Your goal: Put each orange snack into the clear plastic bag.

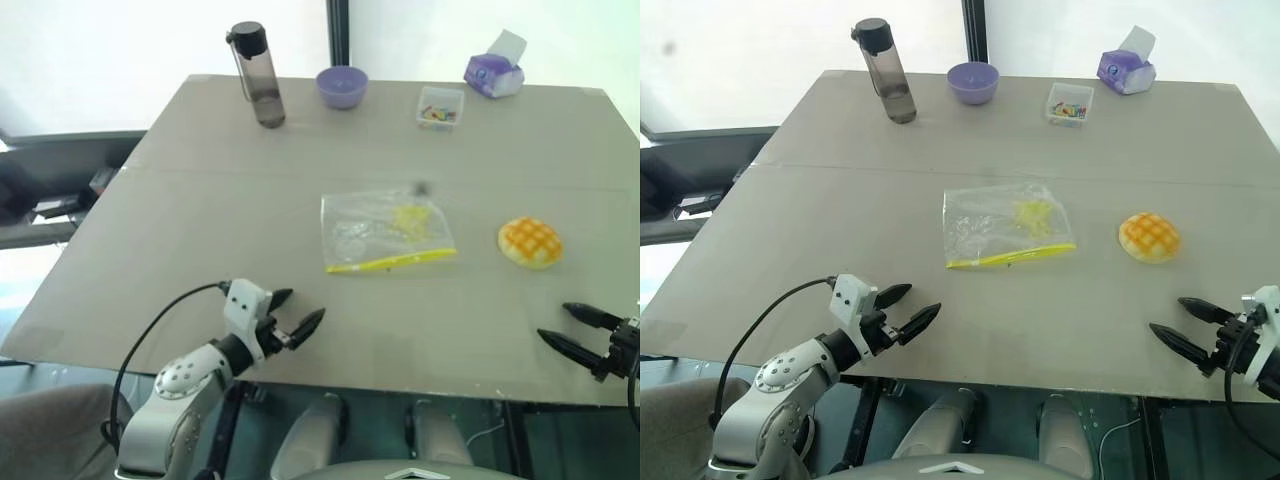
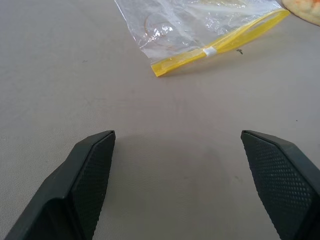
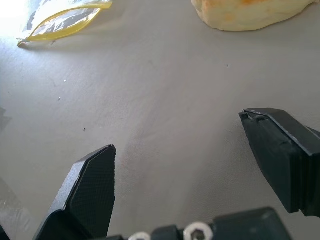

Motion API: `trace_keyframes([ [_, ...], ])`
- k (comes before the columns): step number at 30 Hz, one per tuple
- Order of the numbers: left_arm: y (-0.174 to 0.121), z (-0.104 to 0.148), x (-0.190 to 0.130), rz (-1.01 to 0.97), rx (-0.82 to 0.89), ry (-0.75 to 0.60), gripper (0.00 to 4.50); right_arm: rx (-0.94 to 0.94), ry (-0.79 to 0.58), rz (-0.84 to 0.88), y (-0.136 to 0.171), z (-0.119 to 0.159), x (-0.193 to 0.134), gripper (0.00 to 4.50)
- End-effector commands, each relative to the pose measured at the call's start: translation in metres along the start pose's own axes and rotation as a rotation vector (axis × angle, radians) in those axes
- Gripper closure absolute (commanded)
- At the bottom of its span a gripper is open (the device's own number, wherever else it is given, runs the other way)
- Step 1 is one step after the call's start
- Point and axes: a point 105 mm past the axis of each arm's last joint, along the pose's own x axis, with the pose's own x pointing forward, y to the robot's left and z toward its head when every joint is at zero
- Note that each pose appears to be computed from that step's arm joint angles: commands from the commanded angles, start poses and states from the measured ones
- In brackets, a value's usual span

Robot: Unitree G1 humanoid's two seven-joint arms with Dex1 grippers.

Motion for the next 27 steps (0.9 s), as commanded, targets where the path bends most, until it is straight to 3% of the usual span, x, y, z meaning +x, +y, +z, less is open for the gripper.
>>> trace_keyframes([
  [1, -0.009, 0.013, -0.002, -0.035, 0.006, -0.052, 0.24, -0.045, -0.046, 0.004, -0.004, 0.014, -0.003, 0.0],
  [22, -0.008, 0.02, 0.005, -0.062, 0.005, -0.086, 0.24, -0.07, -0.078, 0.038, 0.006, 0.018, 0.006, 0.0],
  [27, 0.016, 0.026, 0.014, 0.03, -0.108, -0.083, 0.24, -0.242, -0.099, 0.208, 0.04, 0.042, 0.023, 0.0],
])
